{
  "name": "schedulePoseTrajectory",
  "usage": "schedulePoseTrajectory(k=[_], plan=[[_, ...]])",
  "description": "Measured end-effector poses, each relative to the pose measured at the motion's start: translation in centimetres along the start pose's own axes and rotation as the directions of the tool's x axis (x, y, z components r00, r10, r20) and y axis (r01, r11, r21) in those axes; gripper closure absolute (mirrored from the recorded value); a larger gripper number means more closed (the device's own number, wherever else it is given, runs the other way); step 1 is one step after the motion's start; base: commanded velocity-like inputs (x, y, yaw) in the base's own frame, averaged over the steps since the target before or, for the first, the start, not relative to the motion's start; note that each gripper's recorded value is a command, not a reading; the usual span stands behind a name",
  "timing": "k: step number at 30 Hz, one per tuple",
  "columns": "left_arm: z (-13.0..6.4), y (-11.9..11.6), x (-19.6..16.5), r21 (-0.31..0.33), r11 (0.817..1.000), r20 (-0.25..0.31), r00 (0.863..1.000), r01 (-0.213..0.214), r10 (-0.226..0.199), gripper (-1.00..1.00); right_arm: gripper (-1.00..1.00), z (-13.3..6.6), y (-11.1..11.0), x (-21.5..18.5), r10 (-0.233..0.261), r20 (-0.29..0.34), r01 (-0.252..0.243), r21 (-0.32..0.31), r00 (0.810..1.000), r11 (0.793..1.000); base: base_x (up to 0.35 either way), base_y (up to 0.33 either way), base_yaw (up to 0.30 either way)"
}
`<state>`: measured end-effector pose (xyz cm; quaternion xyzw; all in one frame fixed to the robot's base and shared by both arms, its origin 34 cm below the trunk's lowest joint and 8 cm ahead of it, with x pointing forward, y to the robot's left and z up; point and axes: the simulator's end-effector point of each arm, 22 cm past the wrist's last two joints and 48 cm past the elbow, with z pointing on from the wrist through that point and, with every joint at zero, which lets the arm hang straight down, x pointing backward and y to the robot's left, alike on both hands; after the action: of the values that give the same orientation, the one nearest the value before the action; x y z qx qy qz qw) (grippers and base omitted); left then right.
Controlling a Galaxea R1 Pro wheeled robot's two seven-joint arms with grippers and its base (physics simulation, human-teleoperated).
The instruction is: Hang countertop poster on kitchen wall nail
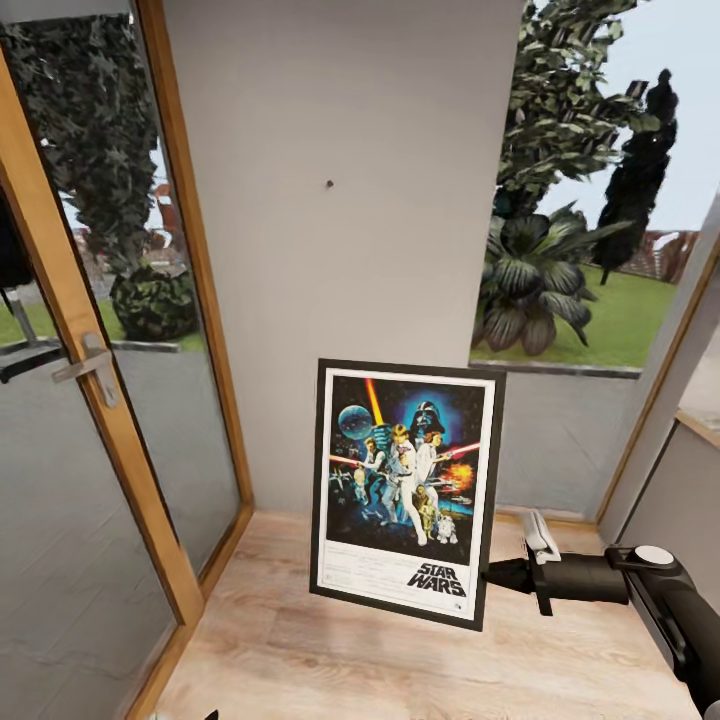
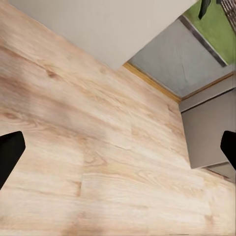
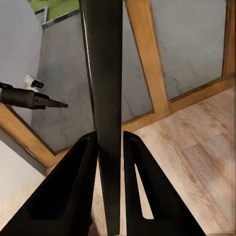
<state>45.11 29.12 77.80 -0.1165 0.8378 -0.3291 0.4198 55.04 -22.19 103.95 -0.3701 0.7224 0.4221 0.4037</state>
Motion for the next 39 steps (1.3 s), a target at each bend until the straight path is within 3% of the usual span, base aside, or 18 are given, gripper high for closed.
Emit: schedulePoseTrajectory(k=[19, 39], plan=[[0.00, 0.02, 0.00, -0.001, 1.000, 0.000, 1.000, 0.000, 0.000, -1.00, 1.00, 0.00, 0.01, 0.03, 0.001, 0.000, -0.001, 0.000, 1.000, 1.000, 0.002, 0.002, -0.290], [-0.03, 0.04, -0.01, -0.002, 1.000, 0.000, 1.000, 0.000, 0.000, -1.00, 1.00, -0.61, -0.43, -0.38, 0.002, 0.019, -0.002, 0.019, 1.000, 1.000, 0.058, 0.155, -0.021]])
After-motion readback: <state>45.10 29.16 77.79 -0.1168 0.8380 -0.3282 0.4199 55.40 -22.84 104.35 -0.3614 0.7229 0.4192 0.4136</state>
